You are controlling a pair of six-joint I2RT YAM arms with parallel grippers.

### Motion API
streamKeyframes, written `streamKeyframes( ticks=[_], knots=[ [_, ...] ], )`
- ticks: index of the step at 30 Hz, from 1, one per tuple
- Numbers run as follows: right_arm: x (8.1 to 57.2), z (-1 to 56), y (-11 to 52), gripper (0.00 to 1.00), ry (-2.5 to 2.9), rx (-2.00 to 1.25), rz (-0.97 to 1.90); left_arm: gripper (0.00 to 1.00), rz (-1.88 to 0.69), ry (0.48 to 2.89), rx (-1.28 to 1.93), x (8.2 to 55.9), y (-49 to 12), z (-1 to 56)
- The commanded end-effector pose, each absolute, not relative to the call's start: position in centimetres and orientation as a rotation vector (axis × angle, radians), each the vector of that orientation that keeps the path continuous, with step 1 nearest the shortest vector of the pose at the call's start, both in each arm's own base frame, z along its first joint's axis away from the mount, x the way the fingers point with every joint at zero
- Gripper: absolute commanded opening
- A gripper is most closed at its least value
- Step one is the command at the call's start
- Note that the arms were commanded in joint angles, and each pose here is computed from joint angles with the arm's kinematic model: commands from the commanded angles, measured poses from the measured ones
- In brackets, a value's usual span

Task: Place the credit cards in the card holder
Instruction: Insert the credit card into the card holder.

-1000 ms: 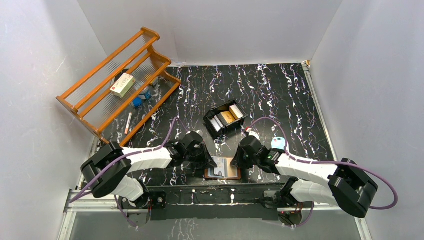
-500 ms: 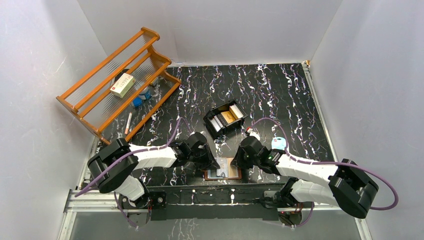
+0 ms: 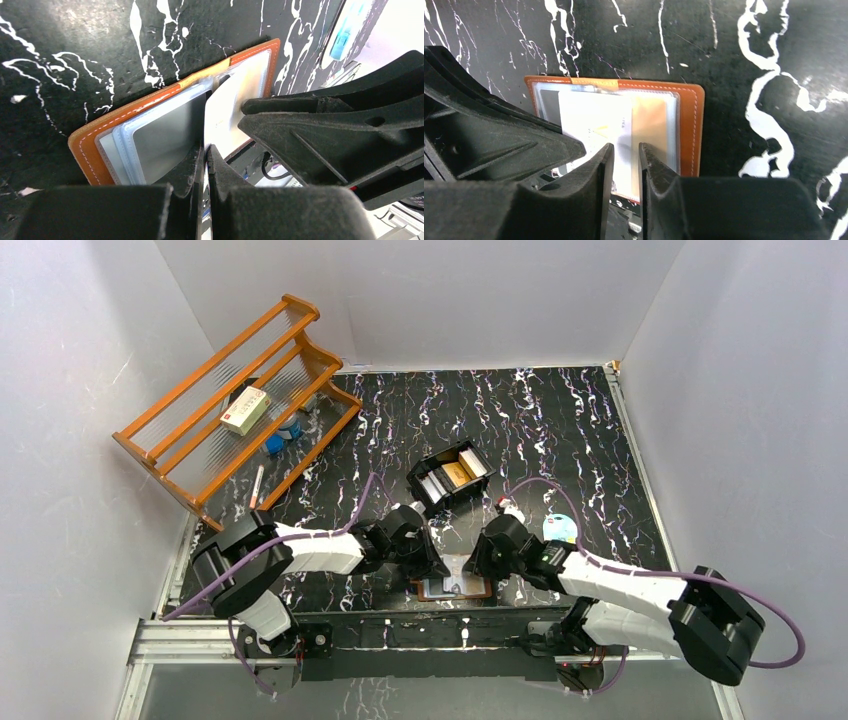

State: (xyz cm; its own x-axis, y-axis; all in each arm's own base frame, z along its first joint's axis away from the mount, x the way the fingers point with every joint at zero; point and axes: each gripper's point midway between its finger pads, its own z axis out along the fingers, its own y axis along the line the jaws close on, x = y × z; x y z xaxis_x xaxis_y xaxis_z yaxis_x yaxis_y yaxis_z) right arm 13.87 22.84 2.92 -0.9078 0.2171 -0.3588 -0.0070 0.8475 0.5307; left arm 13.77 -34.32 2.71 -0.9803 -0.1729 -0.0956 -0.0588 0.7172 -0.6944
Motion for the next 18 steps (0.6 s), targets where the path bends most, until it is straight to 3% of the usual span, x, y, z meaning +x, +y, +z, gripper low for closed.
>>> streamKeyframes(
  ticks=[1, 6, 10, 15, 18],
  knots=[
    [13.8, 3.6, 21.0, 0.36, 2.617, 0.168, 0.645, 0.01, -0.945, 2.795, -0.187, 13.9, -32.7, 0.8],
    [13.4, 3.3, 19.0, 0.41, 2.625, 0.162, 0.546, 0.22, -0.934, 2.78, -0.168, 14.0, -32.6, 1.8],
    [13.5, 3.9, 18.4, 0.4, 2.604, 0.165, 0.533, 0.32, -0.919, 2.763, -0.159, 14.1, -32.3, 2.5],
    [12.9, 3.5, 19.0, 0.37, 2.614, 0.154, 0.6, 0.34, -0.872, 2.776, -0.157, 14.1, -31.8, 2.5],
    [12.4, 2.9, 19.3, 0.36, 2.642, 0.164, 0.619, 0.27, -0.862, 2.786, -0.145, 13.9, -31.8, 2.5]
  ],
)
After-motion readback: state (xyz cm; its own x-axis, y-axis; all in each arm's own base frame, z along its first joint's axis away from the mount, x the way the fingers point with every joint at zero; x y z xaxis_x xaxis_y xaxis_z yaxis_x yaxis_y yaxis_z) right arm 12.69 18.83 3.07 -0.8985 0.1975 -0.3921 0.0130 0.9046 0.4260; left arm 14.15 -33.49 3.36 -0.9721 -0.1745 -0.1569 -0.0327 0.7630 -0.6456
